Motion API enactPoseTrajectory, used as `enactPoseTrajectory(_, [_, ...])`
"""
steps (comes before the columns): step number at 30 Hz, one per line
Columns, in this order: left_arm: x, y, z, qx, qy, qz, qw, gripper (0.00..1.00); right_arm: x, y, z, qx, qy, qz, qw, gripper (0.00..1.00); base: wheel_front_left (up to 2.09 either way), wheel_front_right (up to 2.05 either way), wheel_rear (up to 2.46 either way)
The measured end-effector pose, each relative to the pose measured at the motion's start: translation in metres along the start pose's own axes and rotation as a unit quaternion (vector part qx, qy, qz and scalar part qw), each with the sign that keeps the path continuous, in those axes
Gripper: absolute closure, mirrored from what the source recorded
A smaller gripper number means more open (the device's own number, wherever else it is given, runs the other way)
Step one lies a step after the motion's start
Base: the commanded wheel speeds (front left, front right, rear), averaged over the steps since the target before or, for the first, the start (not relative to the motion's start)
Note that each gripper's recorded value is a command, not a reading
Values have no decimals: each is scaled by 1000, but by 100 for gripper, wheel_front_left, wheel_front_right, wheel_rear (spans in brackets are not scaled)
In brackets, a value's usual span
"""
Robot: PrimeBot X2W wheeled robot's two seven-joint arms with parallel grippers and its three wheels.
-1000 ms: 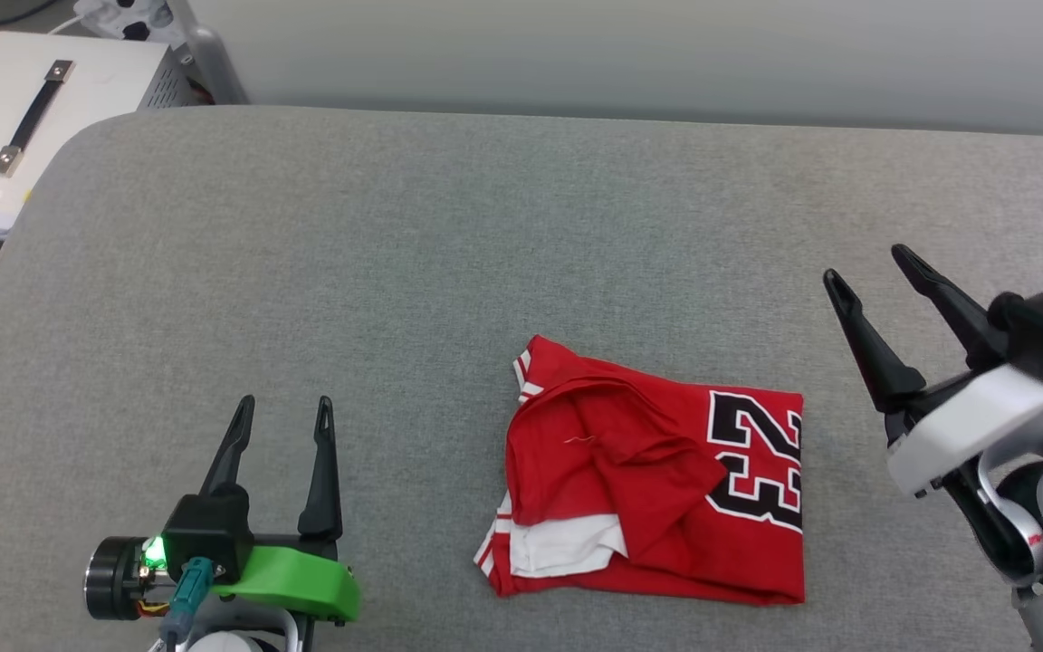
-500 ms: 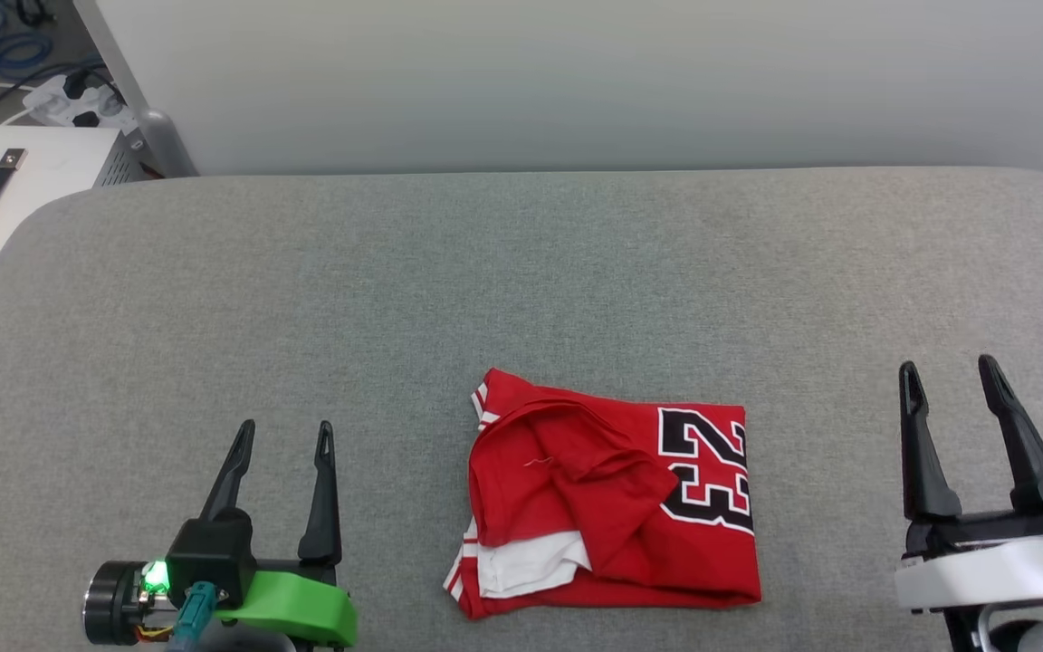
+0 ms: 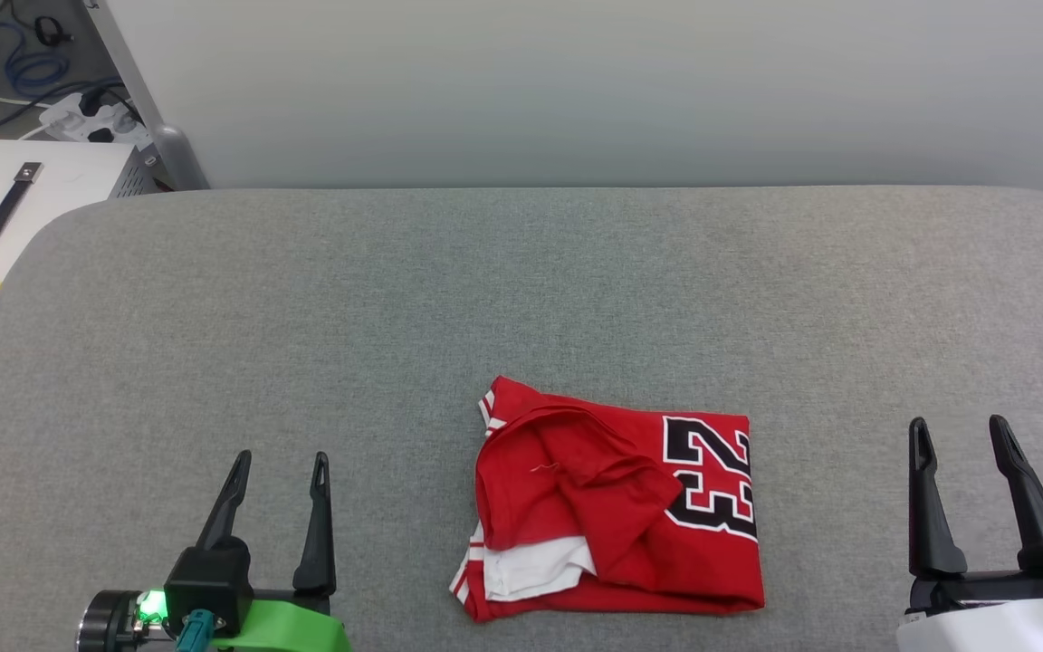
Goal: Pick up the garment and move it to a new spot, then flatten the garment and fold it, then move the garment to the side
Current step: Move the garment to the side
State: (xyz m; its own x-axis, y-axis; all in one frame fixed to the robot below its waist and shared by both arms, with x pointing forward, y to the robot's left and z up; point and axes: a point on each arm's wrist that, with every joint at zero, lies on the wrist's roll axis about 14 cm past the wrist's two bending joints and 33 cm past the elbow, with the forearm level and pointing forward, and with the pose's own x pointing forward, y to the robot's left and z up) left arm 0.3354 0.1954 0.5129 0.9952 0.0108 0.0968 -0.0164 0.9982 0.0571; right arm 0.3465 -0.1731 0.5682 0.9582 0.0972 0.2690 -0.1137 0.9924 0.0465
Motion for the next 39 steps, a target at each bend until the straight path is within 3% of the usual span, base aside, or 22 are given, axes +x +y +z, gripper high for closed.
enactPoseTrajectory(17, [-2,5,-2,2,4,8,1000,0,3,4,-8,-14,12,12,1000,0,0,0,0])
enactPoseTrajectory(25, [-1,7,-6,2,11,10,1000,0,55,-8,33,-39,-36,45,998,0,0,0,0])
enactPoseTrajectory(29, [2,7,-8,2,14,10,1000,0,81,7,19,0,47,93,995,0,0,0,0])
enactPoseTrajectory(32, [5,7,-10,2,16,10,1000,0,81,30,-19,41,179,143,973,0,0,0,0])
enactPoseTrajectory(36, [10,6,-10,2,17,9,1000,0,61,50,-64,80,335,196,918,0,0,0,0])
enactPoseTrajectory(39, [12,7,-12,2,18,11,1000,0,37,57,-93,100,437,218,867,0,0,0,0])
